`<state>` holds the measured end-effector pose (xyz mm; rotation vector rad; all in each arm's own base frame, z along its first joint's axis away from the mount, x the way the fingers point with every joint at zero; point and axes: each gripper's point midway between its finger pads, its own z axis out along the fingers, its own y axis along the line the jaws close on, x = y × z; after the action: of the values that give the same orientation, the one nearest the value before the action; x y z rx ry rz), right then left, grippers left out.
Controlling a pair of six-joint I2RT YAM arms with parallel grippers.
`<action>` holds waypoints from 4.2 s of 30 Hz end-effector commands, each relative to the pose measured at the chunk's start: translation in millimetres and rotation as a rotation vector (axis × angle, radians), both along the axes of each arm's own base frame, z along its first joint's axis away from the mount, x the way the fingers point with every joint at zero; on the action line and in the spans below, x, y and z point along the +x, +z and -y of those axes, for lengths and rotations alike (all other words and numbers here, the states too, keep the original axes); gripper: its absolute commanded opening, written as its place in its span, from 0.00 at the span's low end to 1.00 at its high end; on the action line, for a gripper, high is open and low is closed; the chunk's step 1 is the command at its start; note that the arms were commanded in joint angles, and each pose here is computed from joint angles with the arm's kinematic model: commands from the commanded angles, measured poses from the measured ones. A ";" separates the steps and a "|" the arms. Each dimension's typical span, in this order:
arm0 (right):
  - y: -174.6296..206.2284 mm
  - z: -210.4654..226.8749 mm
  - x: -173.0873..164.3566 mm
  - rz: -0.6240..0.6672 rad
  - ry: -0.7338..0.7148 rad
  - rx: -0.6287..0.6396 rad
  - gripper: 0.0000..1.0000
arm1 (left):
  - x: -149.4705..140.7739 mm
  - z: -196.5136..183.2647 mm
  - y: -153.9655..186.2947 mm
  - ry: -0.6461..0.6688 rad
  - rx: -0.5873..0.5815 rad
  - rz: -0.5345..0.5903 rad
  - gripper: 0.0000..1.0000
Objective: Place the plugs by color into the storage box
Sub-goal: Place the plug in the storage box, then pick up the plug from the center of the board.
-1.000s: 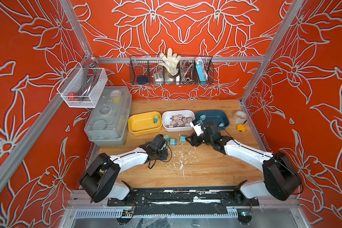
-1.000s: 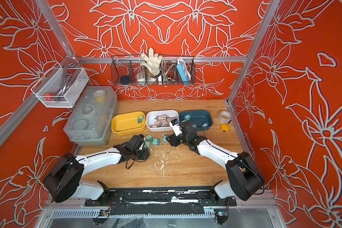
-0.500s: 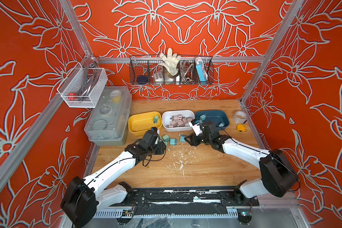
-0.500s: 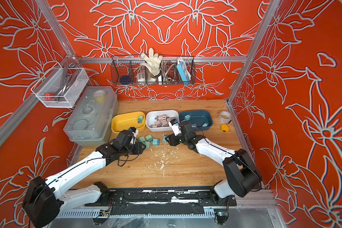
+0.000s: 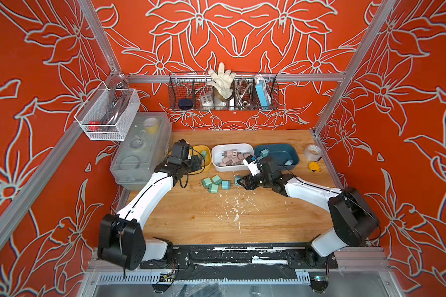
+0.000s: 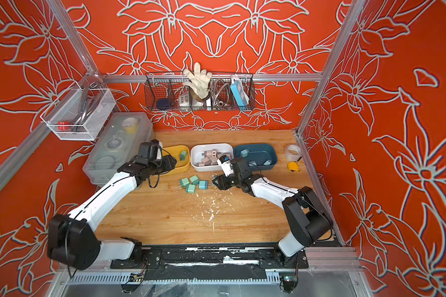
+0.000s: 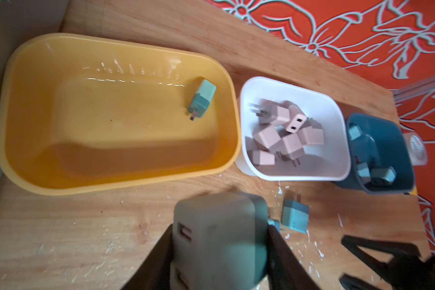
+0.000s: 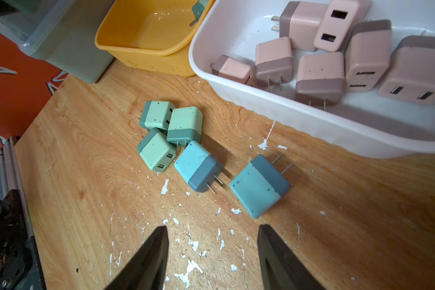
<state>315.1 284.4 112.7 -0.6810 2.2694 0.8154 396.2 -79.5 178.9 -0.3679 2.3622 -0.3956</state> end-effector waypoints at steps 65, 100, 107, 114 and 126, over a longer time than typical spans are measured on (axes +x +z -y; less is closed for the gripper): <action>12.3 7.8 -6.0 -0.002 -0.047 -0.162 0.63 | -142.3 24.0 1.0 -0.330 0.015 0.084 0.61; -56.9 11.9 69.0 -0.046 -0.330 -0.422 0.64 | -174.8 45.7 -2.2 -0.497 0.084 0.114 0.63; -82.1 11.7 65.3 -0.083 -0.301 -0.499 0.64 | -174.5 45.0 -3.5 -0.494 0.088 0.109 0.63; -81.2 9.0 60.4 -0.070 -0.284 -0.534 0.62 | -174.5 43.8 -0.9 -0.488 0.090 0.121 0.63; -85.0 -2.2 45.5 -0.089 -0.223 -0.533 0.65 | -173.6 40.8 -0.5 -0.474 0.104 0.119 0.63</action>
<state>385.9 288.8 52.6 -0.5039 2.5103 0.1725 224.1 -122.4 177.2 0.2593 2.3304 -0.5135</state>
